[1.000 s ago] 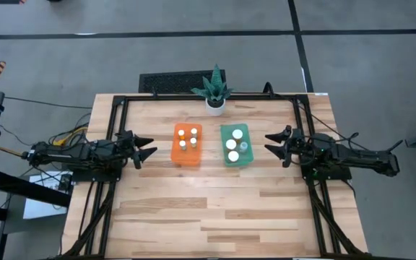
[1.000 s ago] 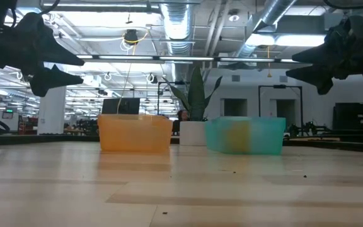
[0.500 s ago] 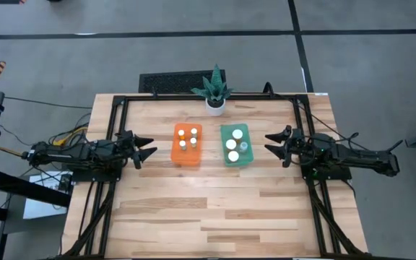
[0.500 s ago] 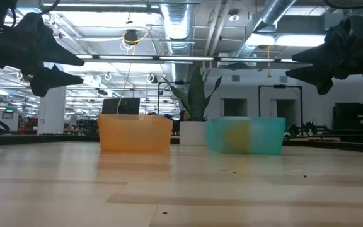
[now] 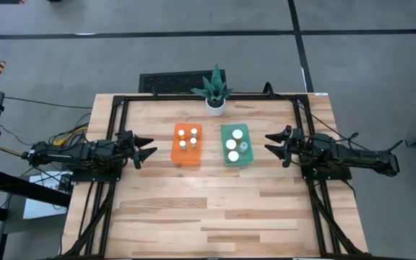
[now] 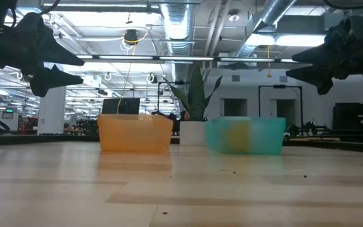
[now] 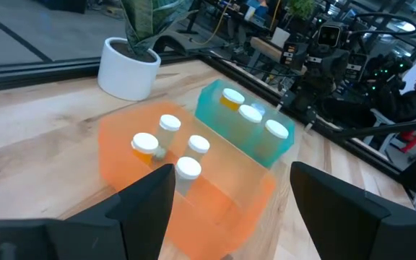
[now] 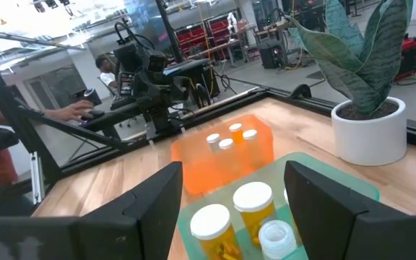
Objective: Pick and place medicine bottles into bin by pill shape (circle, oval)
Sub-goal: Return to Home Position
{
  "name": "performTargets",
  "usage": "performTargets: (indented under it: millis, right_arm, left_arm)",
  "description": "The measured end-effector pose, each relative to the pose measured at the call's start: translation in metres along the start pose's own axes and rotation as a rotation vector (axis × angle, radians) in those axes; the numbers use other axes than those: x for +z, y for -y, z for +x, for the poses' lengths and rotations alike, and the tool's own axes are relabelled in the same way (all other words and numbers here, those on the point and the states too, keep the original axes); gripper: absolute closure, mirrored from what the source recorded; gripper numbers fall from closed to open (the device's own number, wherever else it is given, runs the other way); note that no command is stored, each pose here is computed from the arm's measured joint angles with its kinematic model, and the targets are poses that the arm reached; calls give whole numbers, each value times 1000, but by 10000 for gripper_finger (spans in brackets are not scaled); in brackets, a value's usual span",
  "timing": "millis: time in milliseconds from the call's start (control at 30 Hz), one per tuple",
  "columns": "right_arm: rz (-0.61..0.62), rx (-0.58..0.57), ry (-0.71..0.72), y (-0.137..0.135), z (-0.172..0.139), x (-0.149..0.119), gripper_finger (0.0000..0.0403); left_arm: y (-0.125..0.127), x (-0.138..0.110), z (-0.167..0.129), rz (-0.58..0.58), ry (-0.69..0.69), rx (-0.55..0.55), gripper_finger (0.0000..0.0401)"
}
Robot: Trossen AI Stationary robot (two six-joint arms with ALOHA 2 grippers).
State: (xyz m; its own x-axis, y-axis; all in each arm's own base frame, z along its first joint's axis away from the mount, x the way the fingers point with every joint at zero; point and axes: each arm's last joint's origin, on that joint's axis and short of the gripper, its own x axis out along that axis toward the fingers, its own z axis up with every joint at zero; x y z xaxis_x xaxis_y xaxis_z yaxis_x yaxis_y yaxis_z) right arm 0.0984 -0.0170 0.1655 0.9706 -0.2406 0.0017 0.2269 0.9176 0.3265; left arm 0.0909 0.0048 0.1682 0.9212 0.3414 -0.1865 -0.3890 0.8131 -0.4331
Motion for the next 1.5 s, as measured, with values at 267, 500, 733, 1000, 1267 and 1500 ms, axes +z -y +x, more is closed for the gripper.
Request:
performTargets:
  millis: [267,500,733,1000,1267,1500]
  right_arm:
    - [0,-1,0,0,0,0,148]
    - [0,-1,0,0,0,0,148]
    - [0,0,0,0,0,0,148]
    - [0,-1,0,0,0,0,148]
    - [0,0,0,0,0,0,148]
    - [0,0,0,0,0,0,148]
  left_arm:
    - [0,0,0,0,0,0,133]
    - [0,0,0,0,0,0,133]
    - [0,0,0,0,-1,0,133]
    - [0,0,0,0,-1,1,133]
    - [0,0,0,0,-1,0,133]
    - [0,0,0,1,-1,1,133]
